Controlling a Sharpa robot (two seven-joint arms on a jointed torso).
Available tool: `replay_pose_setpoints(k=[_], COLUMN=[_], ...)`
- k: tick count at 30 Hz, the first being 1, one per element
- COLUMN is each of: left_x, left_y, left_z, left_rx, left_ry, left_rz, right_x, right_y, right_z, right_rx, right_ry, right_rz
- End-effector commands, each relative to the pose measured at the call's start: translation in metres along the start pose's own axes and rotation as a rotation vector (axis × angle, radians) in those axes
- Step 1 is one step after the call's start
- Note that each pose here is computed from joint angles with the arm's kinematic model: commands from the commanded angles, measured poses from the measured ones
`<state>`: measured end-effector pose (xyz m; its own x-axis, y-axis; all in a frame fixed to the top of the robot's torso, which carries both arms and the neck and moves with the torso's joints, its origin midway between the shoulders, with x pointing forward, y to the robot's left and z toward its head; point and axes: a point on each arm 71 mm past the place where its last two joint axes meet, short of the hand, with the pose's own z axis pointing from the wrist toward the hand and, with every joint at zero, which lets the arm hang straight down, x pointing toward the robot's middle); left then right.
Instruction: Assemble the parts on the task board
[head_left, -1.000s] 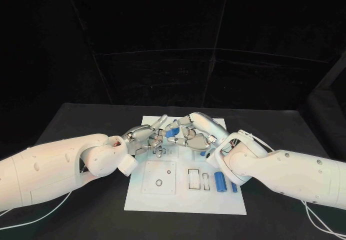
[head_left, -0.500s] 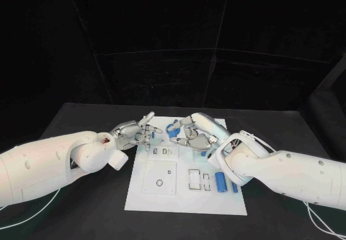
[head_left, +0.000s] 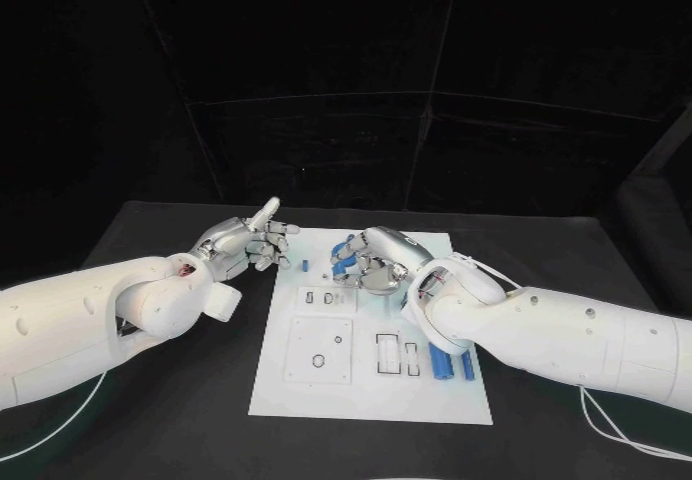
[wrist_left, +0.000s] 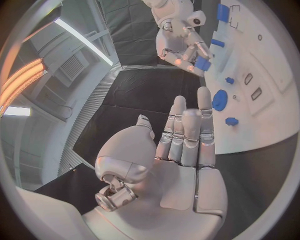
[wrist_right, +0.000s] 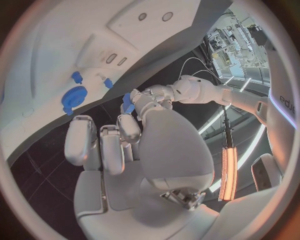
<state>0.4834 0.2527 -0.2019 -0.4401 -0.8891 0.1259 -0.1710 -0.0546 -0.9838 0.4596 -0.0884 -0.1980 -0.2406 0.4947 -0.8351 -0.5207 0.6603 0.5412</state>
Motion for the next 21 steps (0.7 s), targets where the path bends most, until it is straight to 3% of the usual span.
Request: replay_pose_setpoints(k=[1,10,21], left_x=[-0.0020,0.0103,0.0159], left_y=[-0.0145,-0.0239,-0.0255], left_z=[-0.0015,-0.0064,-0.0070], left_rx=[0.187,0.321,0.345], left_ry=[-0.109,-0.148,-0.155], left_rz=[-0.062,-0.080,-0.087], right_x=[0.006,0.019,0.029], right_y=[-0.005,-0.001,0.005], right_z=[0.005,0.014,0.017], right_rx=[0.086,0.140,0.154], right_ry=[0.052,0.084,0.153], right_rz=[-0.091,-0.173,-0.230])
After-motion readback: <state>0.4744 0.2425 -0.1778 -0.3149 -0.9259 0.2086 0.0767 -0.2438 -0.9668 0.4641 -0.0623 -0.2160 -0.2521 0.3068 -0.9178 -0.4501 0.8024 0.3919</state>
